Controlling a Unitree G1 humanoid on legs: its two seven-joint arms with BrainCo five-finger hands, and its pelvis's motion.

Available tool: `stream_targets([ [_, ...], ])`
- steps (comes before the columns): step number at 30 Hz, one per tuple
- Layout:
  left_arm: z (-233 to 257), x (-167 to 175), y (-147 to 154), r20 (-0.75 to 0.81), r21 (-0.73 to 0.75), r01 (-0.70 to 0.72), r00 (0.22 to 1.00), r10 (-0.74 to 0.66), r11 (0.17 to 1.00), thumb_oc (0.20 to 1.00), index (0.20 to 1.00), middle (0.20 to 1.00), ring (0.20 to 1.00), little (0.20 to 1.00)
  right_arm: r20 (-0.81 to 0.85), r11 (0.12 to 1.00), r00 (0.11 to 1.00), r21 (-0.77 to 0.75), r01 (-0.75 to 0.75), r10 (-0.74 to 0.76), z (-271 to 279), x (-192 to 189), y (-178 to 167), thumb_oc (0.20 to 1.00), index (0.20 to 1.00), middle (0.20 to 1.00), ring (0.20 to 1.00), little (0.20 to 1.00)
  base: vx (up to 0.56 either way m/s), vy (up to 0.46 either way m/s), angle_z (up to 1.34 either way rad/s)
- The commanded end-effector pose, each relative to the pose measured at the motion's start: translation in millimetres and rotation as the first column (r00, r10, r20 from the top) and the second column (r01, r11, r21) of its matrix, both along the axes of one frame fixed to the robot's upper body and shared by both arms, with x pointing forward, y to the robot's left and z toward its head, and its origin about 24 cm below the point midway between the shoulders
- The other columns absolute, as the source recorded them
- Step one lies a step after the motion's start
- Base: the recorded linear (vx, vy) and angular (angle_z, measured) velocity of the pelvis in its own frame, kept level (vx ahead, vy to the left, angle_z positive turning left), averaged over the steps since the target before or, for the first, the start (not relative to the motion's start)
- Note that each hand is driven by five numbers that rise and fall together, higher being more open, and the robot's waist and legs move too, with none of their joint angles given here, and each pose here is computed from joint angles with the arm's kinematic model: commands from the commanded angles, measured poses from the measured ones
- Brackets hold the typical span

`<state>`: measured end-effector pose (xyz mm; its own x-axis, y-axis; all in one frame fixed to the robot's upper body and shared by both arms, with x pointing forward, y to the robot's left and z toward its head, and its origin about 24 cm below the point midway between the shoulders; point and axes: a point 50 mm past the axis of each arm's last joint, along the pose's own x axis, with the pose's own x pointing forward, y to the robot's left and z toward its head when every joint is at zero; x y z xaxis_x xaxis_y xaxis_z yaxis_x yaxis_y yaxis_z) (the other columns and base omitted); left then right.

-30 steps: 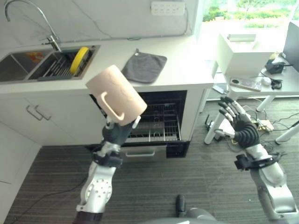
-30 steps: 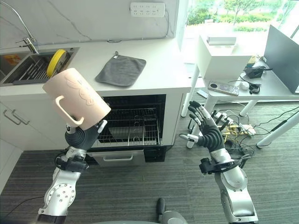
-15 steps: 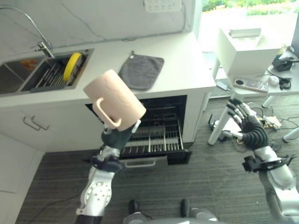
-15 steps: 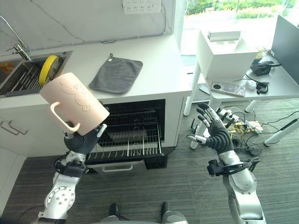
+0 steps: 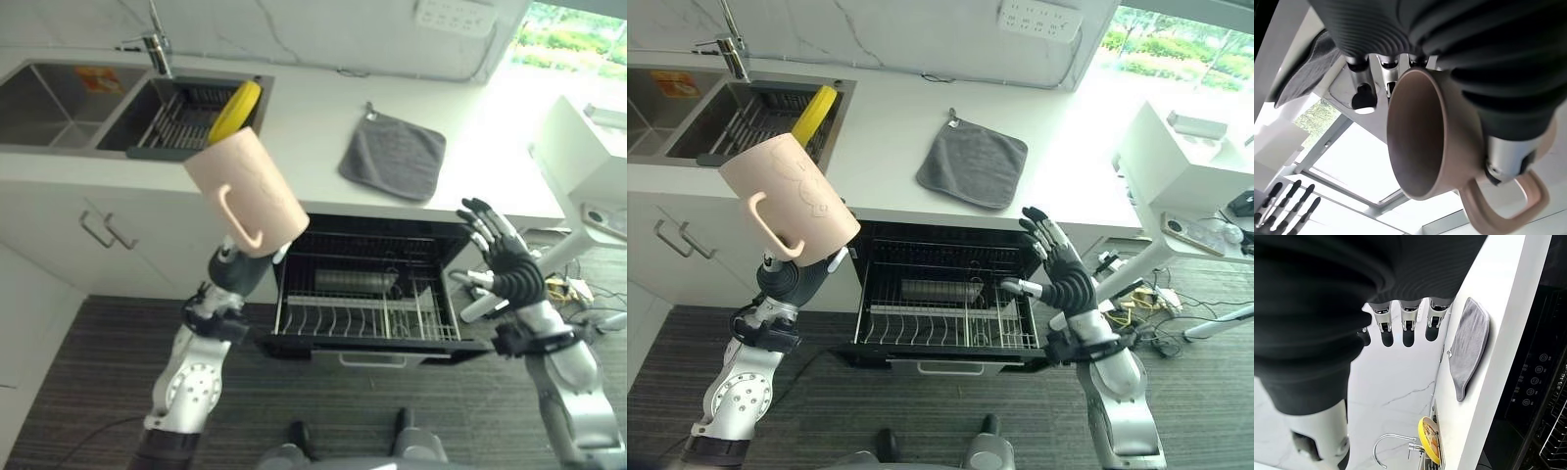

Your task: Place the dishes in the dishwasher.

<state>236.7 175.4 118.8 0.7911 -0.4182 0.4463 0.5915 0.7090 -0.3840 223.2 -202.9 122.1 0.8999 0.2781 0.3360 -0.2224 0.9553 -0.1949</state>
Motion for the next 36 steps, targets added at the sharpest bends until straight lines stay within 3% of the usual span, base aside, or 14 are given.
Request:
stream_targets([
  [1, 18, 3, -2, 0.139, 0.068, -0.108, 0.986, 0.098, 0.992, 0.2, 0.2, 0.2, 0.2, 0.2, -0.012, 0.999, 1.0, 0.037, -0.009, 0.009, 8, 7, -6, 1.0, 1.0, 1.0, 1.0, 1.0, 0.11, -0.256, 0.21],
  [2, 13, 5, -2, 0.138, 0.137, -0.126, 0.985, 0.107, 0.983, 0.2, 0.2, 0.2, 0.2, 0.2, -0.05, 0.997, 0.998, 0.07, -0.039, 0.043, 4, 11, -6, 1.0, 1.0, 1.0, 1.0, 1.0, 0.13, -0.217, 0.1],
  [11, -5, 10, -7, 0.07, 0.253, -0.083, 0.995, 0.067, 0.964, 0.2, 0.2, 0.2, 0.2, 0.2, -0.096, 0.974, 0.98, 0.163, -0.157, 0.174, 7, 18, -6, 1.0, 1.0, 1.0, 1.0, 1.0, 0.05, -0.08, -0.03],
  [16, -21, 11, -13, 0.011, 0.325, 0.028, 0.999, -0.033, 0.945, 0.2, 0.2, 0.2, 0.2, 0.2, -0.116, 0.884, 0.889, 0.219, -0.412, 0.443, 8, 19, 15, 1.0, 1.0, 1.0, 1.0, 1.0, 0.0, -0.027, 0.0],
  [19, -29, 13, -17, -0.031, 0.346, 0.08, 0.997, -0.074, 0.935, 0.2, 0.2, 0.2, 0.2, 0.2, -0.125, 0.84, 0.841, 0.231, -0.491, 0.526, 7, 24, 22, 1.0, 1.0, 1.0, 1.0, 1.0, 0.01, -0.044, 0.01],
  [36, -41, 11, -36, -0.054, 0.449, 0.192, 0.981, -0.188, 0.872, 0.2, 0.2, 0.2, 0.2, 0.2, -0.099, 0.768, 0.766, 0.186, -0.613, 0.636, 21, 28, 55, 1.0, 1.0, 1.0, 1.0, 1.0, 0.0, -0.007, 0.03],
])
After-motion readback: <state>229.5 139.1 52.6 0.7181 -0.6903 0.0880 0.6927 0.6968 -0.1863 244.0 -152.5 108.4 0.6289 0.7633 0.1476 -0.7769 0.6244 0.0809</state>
